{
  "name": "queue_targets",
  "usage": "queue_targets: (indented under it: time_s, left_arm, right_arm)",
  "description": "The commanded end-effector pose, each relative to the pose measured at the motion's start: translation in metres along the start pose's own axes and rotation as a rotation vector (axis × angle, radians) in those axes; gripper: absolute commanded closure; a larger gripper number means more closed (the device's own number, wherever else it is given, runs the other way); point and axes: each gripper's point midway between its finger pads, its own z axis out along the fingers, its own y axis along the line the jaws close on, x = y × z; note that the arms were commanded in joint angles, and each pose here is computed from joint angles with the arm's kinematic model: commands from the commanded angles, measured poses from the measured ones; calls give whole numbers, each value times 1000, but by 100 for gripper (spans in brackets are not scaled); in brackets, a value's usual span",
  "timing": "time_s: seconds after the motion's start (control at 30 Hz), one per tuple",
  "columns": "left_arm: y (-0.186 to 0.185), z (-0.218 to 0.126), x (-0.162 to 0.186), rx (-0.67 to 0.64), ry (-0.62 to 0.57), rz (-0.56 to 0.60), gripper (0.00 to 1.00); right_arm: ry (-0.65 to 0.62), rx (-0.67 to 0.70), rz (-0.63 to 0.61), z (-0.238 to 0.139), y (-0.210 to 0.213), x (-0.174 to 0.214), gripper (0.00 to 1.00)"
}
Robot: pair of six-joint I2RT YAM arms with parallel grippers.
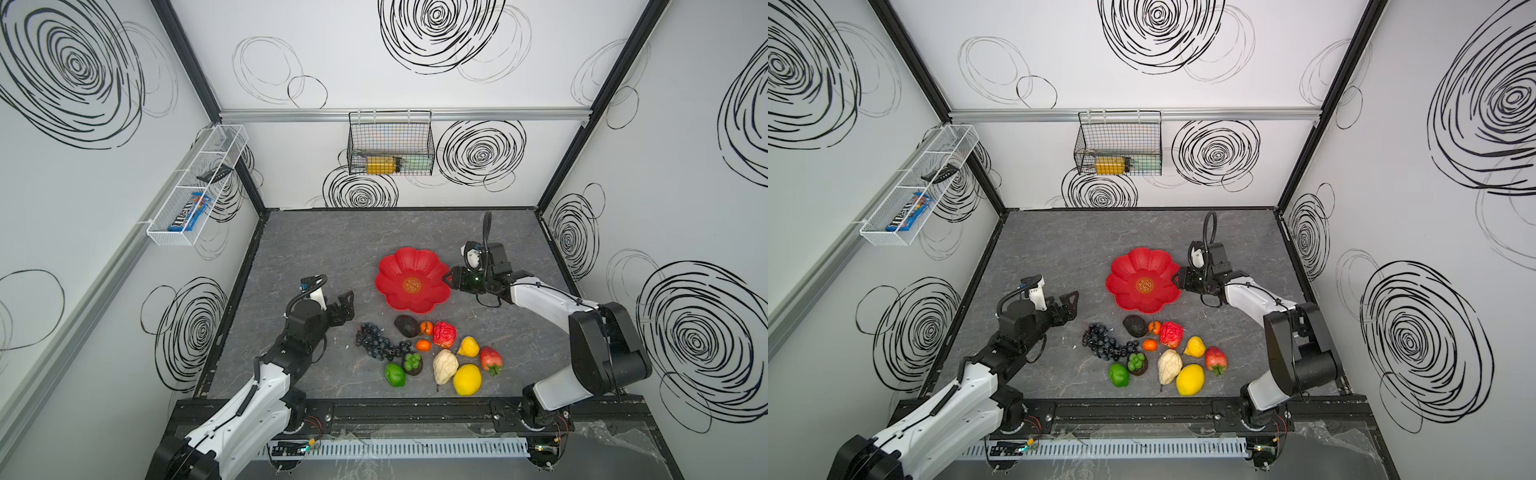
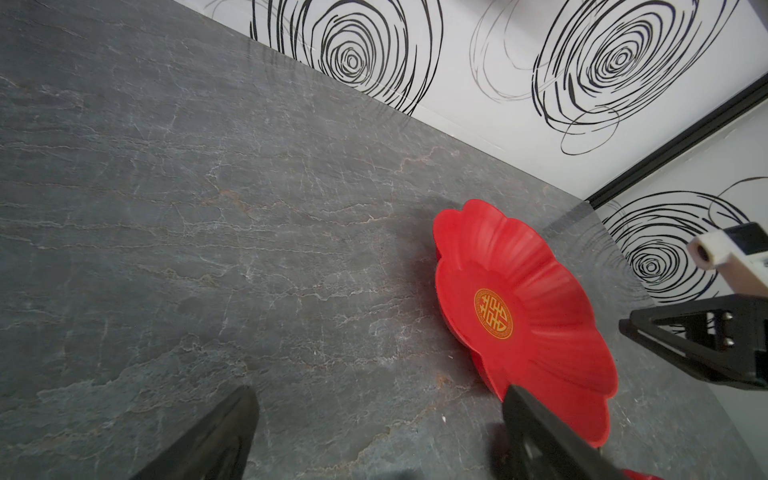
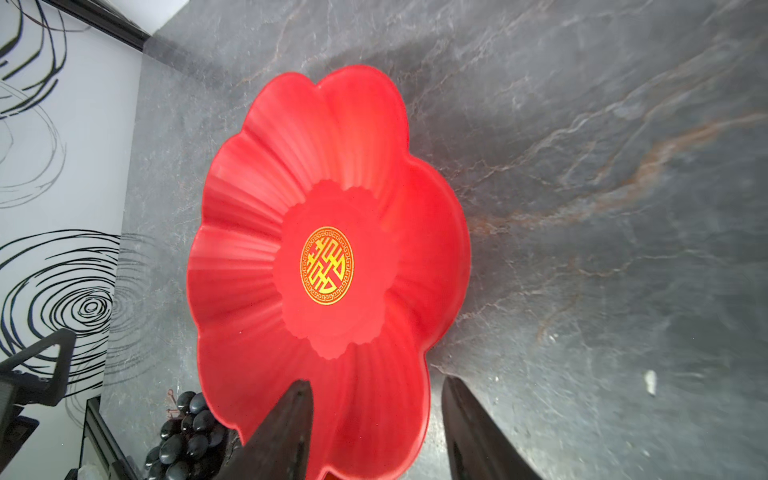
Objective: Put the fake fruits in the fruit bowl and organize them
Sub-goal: 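Drag the red bowl with the right gripper toward the fruit cluster, then grasp the red apple with the right gripper while the left gripper approaches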
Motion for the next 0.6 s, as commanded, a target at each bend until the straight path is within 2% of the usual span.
queue_targets:
  time_s: [0.0,0.13,0.33,0.57]
  left_arm:
    - [-12,-1,-10,35,-28,25,4]
    - [-29,-7,1,-1,1,132,4]
    - [-62,-24,19,62,22,236,4]
    - [-70,-31,24,128,-36,257,4]
  right_arm:
    - [-7,47,-23,-20,-1,7,43]
    - [11,56,-50,-38,10,26,41]
    - [66,104,-66,-55,15,74,36]
    - [129,105,-11,-55,15,117,28]
